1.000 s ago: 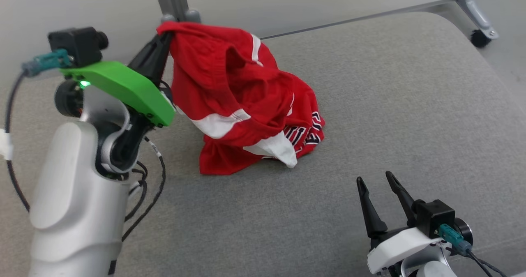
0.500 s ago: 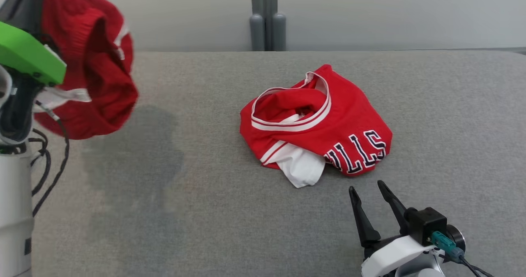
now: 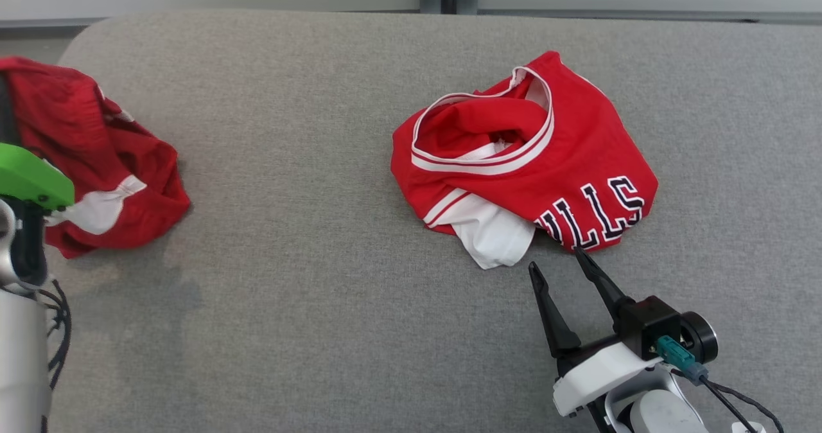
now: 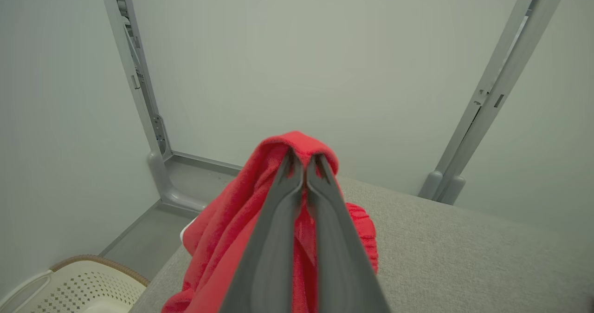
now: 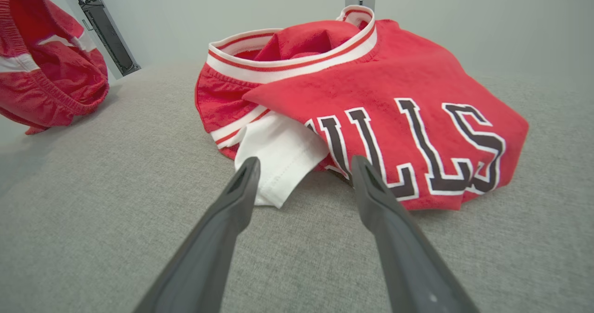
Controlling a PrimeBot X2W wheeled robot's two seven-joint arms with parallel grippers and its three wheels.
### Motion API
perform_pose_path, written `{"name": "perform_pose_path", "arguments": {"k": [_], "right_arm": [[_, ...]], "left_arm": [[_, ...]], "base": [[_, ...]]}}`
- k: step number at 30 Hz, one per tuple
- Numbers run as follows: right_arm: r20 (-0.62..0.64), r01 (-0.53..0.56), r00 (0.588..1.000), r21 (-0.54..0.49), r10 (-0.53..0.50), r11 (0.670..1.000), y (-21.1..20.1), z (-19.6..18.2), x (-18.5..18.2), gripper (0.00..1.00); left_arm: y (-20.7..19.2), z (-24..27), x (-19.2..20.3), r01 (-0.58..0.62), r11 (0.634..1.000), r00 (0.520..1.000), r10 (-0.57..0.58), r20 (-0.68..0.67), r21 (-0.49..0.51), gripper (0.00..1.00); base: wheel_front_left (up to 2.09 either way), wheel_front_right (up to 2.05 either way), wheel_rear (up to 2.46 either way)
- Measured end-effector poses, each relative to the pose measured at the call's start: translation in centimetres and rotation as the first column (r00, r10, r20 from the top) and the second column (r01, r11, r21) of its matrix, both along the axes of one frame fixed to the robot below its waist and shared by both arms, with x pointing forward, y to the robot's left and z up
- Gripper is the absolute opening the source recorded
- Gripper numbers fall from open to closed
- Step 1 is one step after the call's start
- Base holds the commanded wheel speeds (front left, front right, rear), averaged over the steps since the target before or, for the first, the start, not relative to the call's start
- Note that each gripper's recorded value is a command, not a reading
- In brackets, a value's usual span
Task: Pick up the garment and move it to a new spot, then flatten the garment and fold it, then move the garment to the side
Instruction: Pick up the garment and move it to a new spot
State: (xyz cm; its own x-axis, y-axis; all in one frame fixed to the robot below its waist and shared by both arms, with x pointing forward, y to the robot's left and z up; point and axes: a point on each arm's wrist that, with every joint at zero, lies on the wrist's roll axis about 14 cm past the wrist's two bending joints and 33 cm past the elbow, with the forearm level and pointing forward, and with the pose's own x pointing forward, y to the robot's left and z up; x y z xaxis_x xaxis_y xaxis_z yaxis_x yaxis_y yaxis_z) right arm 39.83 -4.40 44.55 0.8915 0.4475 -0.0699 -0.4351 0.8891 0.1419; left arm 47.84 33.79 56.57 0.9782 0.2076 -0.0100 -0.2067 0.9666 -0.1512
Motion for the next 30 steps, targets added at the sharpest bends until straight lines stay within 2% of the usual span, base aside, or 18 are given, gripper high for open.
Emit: {"name": "perform_pose_path", "arguments": {"k": [5, 6, 7, 11, 14, 17, 23, 30], "right_arm": [[-0.036, 0.033, 0.999, -0.019, -0.034, 0.999, -1.3, -1.5, 0.2, 1.00], [-0.038, 0.044, 0.998, -0.022, -0.045, 0.999, -1.6, -1.6, 0.3, 1.00], [-0.040, 0.052, 0.998, -0.024, -0.053, 0.998, -1.9, -1.7, 0.3, 1.00], [-0.041, 0.078, 0.996, -0.030, -0.079, 0.997, -2.8, -1.6, 0.2, 1.00], [-0.029, 0.092, 0.995, -0.019, -0.093, 0.996, -3.2, -1.0, 0.1, 1.00], [-0.019, 0.105, 0.994, -0.007, -0.105, 0.994, -3.5, -0.4, -0.4, 1.00], [0.017, 0.128, 0.992, 0.015, -0.128, 0.992, -4.2, 1.4, -1.8, 1.00], [0.091, 0.198, 0.976, 0.021, -0.199, 0.980, -6.6, 3.9, -2.9, 1.00]], "left_arm": [[-1.4, -7.8, 0.7, -0.026, 0.998, 0.984, 0.017, -0.175, -0.051, 0.00], [-1.8, -9.1, 0.6, -0.029, 0.998, 0.978, 0.017, -0.207, -0.058, 0.70], [-2.2, -10.1, 0.7, -0.030, 0.997, 0.973, 0.014, -0.228, -0.067, 1.00], [-3.7, -11.8, 0.8, -0.022, 0.995, 0.966, -0.004, -0.260, -0.094, 1.00], [-4.2, -10.7, 1.0, -0.015, 0.994, 0.978, -0.007, -0.209, -0.107, 1.00], [-5.7, -9.4, 0.6, 0.039, 0.994, 0.988, -0.053, -0.142, -0.099, 1.00], [-7.2, -7.0, -3.0, 0.092, 0.992, 0.996, -0.093, -0.003, -0.092, 1.00], [-10.4, -4.3, -7.4, 0.151, 0.985, 0.982, -0.141, 0.127, -0.079, 1.00]], "base": [[0.00, 0.00, 0.00], [0.00, 0.00, 0.00], [0.00, 0.00, 0.00], [0.00, 0.00, 0.00], [0.00, 0.00, 0.00], [0.00, 0.00, 0.00], [0.00, 0.00, 0.00], [0.00, 0.00, 0.00]]}}
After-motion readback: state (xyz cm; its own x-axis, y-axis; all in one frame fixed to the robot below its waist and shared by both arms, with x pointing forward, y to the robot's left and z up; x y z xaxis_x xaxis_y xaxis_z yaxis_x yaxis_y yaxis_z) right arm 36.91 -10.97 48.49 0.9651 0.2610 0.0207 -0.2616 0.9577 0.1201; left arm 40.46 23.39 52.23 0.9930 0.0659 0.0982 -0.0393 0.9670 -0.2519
